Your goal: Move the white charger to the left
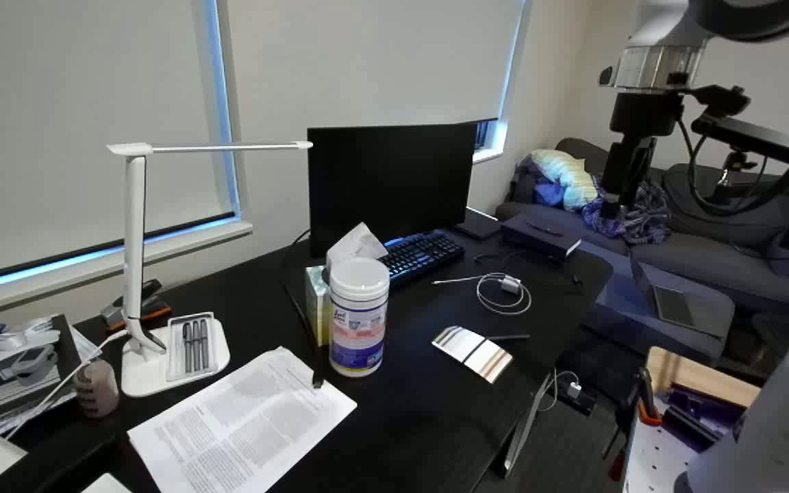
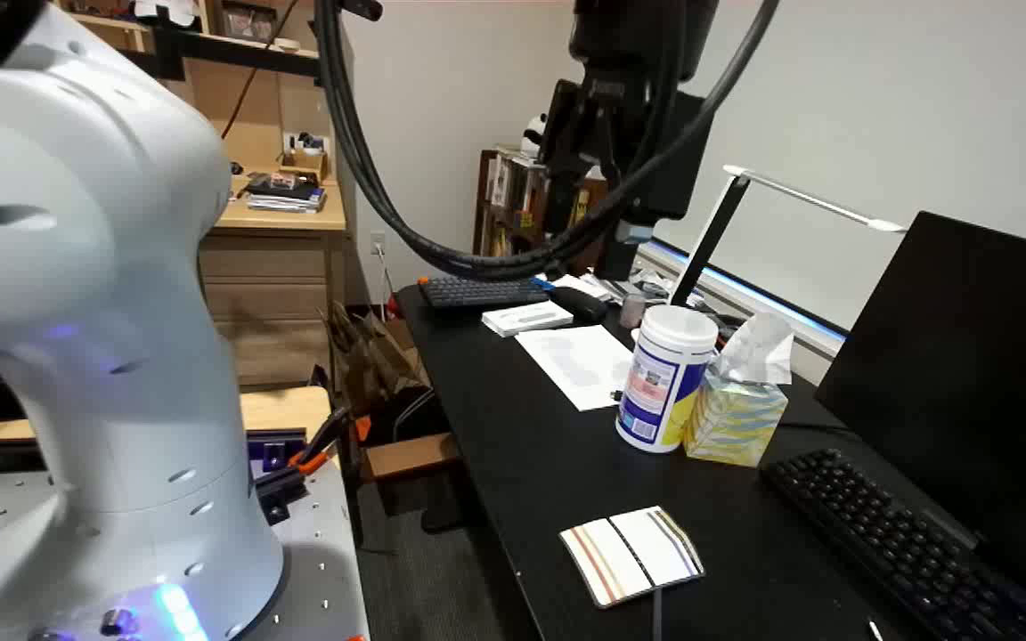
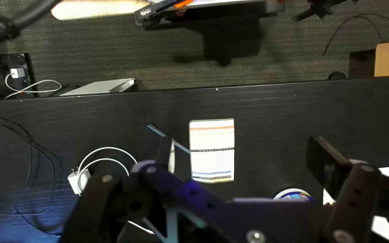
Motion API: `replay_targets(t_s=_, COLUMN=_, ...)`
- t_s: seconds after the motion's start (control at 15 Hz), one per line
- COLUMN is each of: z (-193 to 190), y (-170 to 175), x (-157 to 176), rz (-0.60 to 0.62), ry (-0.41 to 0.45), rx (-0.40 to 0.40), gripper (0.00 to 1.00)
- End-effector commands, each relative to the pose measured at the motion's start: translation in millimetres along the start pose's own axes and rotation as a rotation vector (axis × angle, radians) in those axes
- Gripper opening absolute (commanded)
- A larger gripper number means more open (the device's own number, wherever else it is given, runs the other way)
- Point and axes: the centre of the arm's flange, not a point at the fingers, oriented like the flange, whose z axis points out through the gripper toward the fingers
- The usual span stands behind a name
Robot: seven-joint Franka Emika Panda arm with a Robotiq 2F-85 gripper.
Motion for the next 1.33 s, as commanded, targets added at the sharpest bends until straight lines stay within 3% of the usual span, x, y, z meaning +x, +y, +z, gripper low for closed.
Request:
replay_targets(t_s=0.0, z=0, y=0, x=0, rz=0.000, ry=0.000, rx=0.000, gripper=1.00)
replay_targets(t_s=0.27, z=1, y=-2, x=3, rz=-0.009, ry=0.005, rx=0.000, gripper=1.00)
replay_targets(t_s=0.4, z=5, y=-4, x=16, rz=0.024, ry=0.021, rx=0.008, gripper=1.00)
replay_targets(t_s=0.8, z=41, y=9, x=68, rz=-0.027, ry=0.130, rx=-0.026, gripper=1.00)
replay_targets(t_s=1.27, z=90, y=59, x=129, rz=0.070, ry=0.147, rx=-0.003, gripper=1.00)
